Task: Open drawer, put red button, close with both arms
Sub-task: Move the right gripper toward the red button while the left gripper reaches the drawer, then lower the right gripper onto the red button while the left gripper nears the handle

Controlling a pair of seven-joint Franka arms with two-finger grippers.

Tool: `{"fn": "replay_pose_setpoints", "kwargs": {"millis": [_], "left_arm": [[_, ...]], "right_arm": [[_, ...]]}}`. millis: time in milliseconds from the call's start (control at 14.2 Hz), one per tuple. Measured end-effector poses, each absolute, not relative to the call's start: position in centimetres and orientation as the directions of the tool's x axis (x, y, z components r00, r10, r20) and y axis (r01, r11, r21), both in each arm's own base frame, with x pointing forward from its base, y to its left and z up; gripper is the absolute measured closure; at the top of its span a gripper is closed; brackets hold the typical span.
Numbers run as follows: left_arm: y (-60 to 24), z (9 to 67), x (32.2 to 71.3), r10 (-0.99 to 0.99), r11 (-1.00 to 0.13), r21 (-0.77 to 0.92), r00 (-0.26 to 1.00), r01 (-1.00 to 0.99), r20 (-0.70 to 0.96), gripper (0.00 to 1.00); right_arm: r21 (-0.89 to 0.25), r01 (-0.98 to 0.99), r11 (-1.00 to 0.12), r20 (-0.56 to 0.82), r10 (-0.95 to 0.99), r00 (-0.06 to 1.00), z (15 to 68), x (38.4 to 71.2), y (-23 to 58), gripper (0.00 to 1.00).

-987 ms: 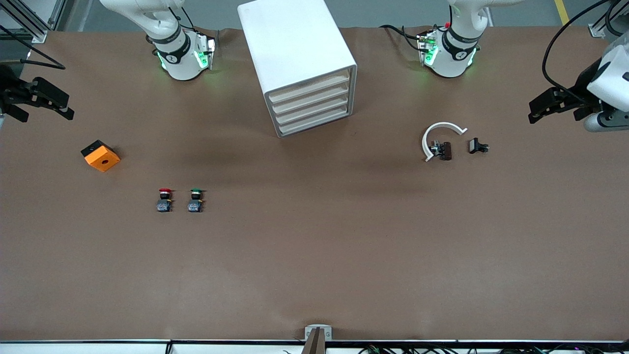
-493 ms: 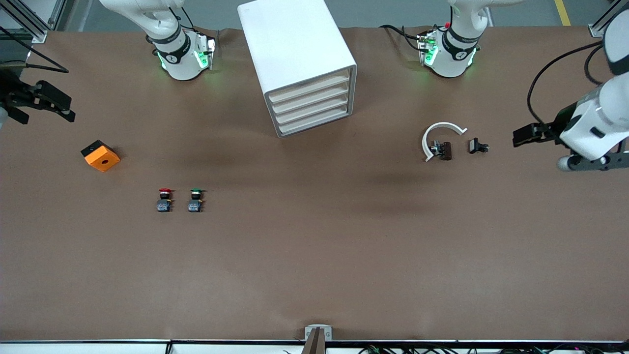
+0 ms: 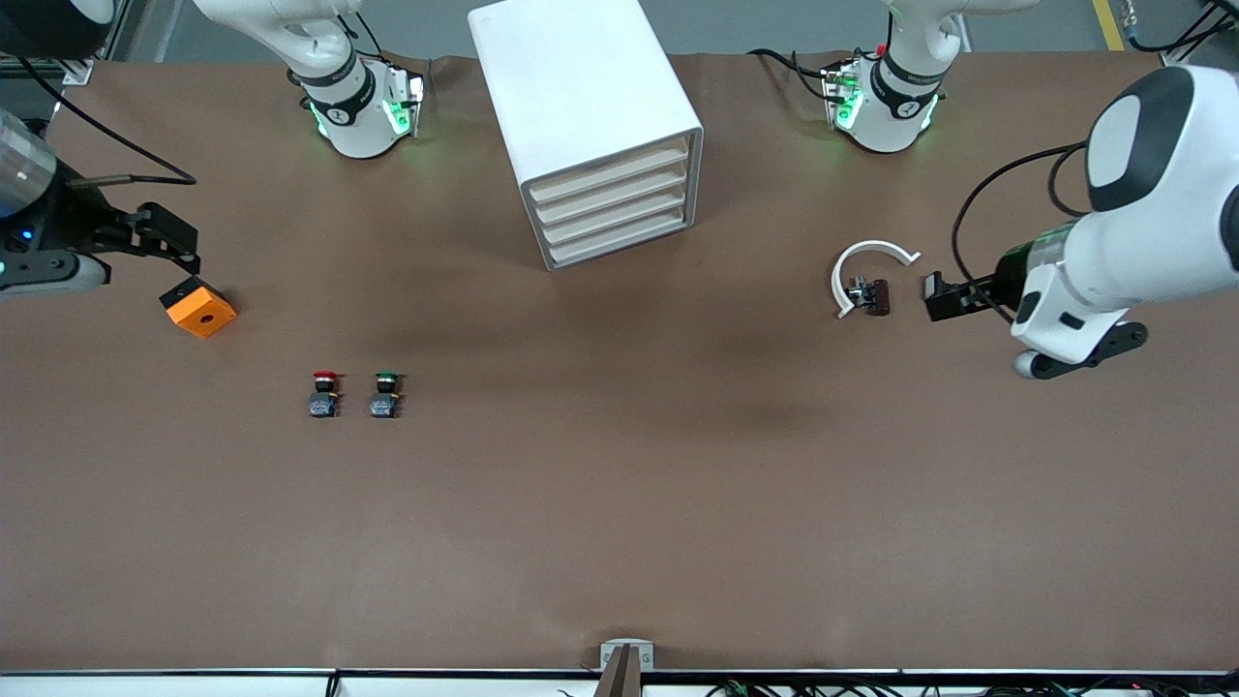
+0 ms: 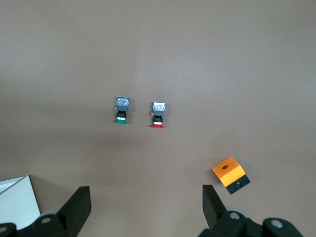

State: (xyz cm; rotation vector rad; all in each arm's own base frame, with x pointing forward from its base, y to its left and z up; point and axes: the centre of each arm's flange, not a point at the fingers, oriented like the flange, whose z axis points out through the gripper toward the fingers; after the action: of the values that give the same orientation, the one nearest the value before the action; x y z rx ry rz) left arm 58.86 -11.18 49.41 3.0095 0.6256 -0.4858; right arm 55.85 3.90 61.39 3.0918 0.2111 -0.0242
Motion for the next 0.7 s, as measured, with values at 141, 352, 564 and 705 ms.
{"fn": "replay_pose_setpoints", "kwargs": {"millis": [141,352,564,705], "left_arm": [[-12.9,46.7,59.2,0.489,-0.864,-0.077,0.795,0.497,-0.358,0.0],[-17.6,41.6,59.5,0.582,-0.808,-0.179,0.71,0.562,-0.397,0.0],[-24.0,38.1,59.5,0.677,-0.733,-0.264,0.631,0.628,-0.379,0.0],[-27.3,36.2,59.3,0.752,-0.652,-0.299,0.542,0.697,-0.376,0.0]], "right_arm": [[0.042,0.146,-0.988,-0.028,0.145,0.989,60.7,56.2,4.5,0.0],[0.044,0.148,-0.988,-0.091,0.144,0.985,58.2,56.8,4.5,0.0],[0.047,0.133,-0.99,-0.196,0.121,0.973,52.8,58.3,3.4,0.0],[0.048,0.121,-0.991,-0.219,0.108,0.97,48.7,59.4,2.6,0.0]]}}
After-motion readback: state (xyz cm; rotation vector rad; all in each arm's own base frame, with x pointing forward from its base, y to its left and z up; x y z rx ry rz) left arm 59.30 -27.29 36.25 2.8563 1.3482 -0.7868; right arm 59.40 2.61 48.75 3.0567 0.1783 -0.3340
